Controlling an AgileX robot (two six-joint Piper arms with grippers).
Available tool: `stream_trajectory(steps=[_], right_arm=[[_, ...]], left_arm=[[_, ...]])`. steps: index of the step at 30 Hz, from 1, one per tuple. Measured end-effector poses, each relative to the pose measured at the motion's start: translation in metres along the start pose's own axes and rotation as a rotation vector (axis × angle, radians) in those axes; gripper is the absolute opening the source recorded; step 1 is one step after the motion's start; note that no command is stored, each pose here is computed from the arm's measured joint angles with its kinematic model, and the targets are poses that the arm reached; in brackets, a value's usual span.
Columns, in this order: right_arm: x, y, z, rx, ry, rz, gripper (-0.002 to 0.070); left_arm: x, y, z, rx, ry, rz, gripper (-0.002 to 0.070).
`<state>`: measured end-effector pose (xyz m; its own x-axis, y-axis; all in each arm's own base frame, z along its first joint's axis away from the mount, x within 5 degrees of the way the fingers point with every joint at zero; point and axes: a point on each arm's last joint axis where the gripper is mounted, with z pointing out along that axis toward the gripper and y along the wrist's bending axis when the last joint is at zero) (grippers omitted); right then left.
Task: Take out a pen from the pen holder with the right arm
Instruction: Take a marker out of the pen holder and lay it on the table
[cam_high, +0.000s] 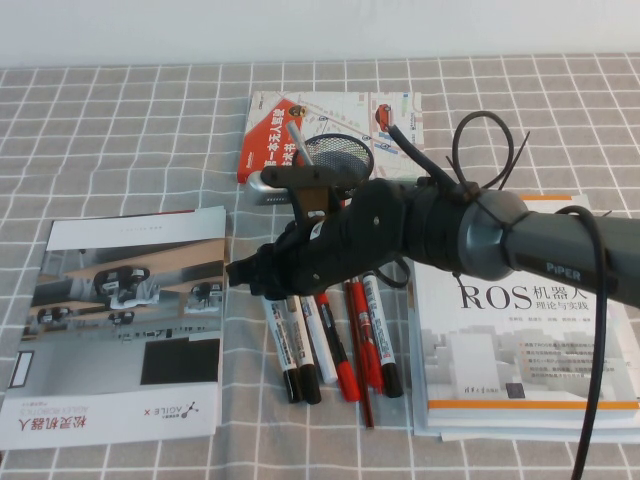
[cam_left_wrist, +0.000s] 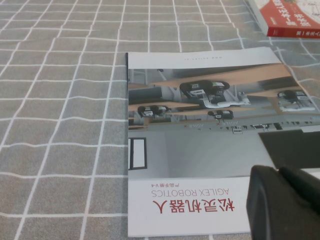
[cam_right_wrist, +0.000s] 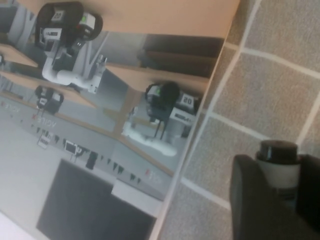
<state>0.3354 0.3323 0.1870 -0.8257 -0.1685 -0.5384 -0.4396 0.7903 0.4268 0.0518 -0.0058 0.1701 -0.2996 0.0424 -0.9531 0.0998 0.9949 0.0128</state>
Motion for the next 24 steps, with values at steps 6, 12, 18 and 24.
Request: stream_trajectory(steps=[6,12,18,24], right_arm=[[-0.002,0.0,0.0,0.001,-0.025,-0.008,0.03],[-0.005,-0.005,-0.002,0.02,-0.034,-0.037,0.0332],[-0.011,0.006,-0.05,0.054,-0.03,-0.189,0.0178],[0.013,0.008,-0.132,0.078,-0.139,-0.284,0.0006]], left_arm=[[0.0,0.0,0.0,0.0,0.0,0.0,-0.0003],[0.0,0.0,0.0,0.0,0.0,0.0,-0.0003],[0.0,0.0,0.0,0.0,0.0,0.0,-0.0003],[0.0,0.0,0.0,0.0,0.0,0.0,-0.0003]])
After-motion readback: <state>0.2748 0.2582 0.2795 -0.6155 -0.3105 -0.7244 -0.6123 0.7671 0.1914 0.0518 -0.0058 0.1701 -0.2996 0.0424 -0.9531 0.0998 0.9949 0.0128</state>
